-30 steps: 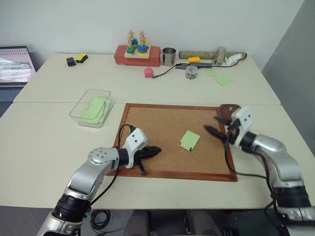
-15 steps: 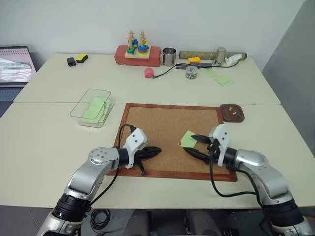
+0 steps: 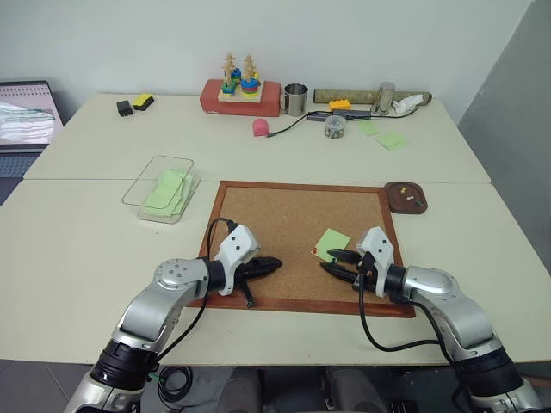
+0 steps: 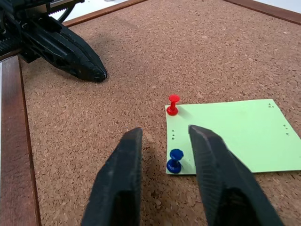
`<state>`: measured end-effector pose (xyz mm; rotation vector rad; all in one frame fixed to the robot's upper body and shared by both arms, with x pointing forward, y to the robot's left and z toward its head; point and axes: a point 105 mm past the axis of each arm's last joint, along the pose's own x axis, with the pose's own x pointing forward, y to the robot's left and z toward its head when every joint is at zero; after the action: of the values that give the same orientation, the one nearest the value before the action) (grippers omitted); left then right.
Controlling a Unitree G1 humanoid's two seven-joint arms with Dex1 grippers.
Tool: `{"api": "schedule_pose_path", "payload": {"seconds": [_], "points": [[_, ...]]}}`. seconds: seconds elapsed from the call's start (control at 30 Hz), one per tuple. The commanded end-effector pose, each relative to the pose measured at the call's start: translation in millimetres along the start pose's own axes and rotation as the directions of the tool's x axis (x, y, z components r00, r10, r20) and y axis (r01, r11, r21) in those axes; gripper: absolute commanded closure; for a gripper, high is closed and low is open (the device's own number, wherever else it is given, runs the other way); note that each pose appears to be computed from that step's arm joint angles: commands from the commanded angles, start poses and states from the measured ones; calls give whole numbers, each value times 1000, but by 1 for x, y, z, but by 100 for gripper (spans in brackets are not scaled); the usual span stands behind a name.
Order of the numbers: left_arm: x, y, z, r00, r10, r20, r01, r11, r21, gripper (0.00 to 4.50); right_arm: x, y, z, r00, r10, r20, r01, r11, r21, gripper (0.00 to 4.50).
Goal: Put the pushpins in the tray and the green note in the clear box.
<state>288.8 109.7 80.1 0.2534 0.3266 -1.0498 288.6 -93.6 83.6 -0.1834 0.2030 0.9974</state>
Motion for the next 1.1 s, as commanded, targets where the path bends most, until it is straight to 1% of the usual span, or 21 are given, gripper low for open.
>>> {"api": "schedule_pose_path", "payload": {"seconds": [0.03, 0.1, 0.17, 0.43, 0.57, 0.83, 0.93, 0.97, 1.03, 1.1], "points": [[0, -4, -8, 999, -16, -32, 16, 1000, -17, 450, -5, -1, 9, 999, -1, 32, 2, 1000, -31, 379], [0, -4, -8, 999, -17, -32, 17, 1000, -16, 450, -6, -1, 10, 999, -2, 34, 3, 1000, -31, 418], [0, -3, -8, 999, -17, -33, 17, 1000, -13, 450, -7, -2, 12, 999, -9, 39, 10, 999, -30, 444], [1, -2, -8, 999, -18, -34, 18, 1000, -9, 450, -10, -6, 28, 996, -21, 88, 22, 1000, -16, 444], [1, -2, -8, 999, -19, -33, 19, 1000, -12, 450, -12, -6, 44, 989, -21, 143, 18, 1000, 22, 444], [1, -4, -8, 999, -25, -33, 24, 1000, -18, 450, -18, -20, 63, 979, -54, 198, 50, 998, 29, 444], [1, -4, -9, 999, -25, -34, 24, 1000, -19, 450, -22, -31, 69, 972, -95, 214, 90, 995, 34, 444], [1, -4, -9, 999, -25, -34, 24, 1000, -19, 450, -24, -39, 70, 968, -128, 215, 124, 992, 33, 444], [0, -4, -9, 999, -26, -35, 25, 1000, -18, 450, -28, -58, 70, 956, -207, 208, 207, 978, 22, 444], [0, -4, -8, 999, -27, -35, 26, 999, -18, 450, -35, -83, 72, 924, -324, 206, 328, 945, 15, 444]]}}
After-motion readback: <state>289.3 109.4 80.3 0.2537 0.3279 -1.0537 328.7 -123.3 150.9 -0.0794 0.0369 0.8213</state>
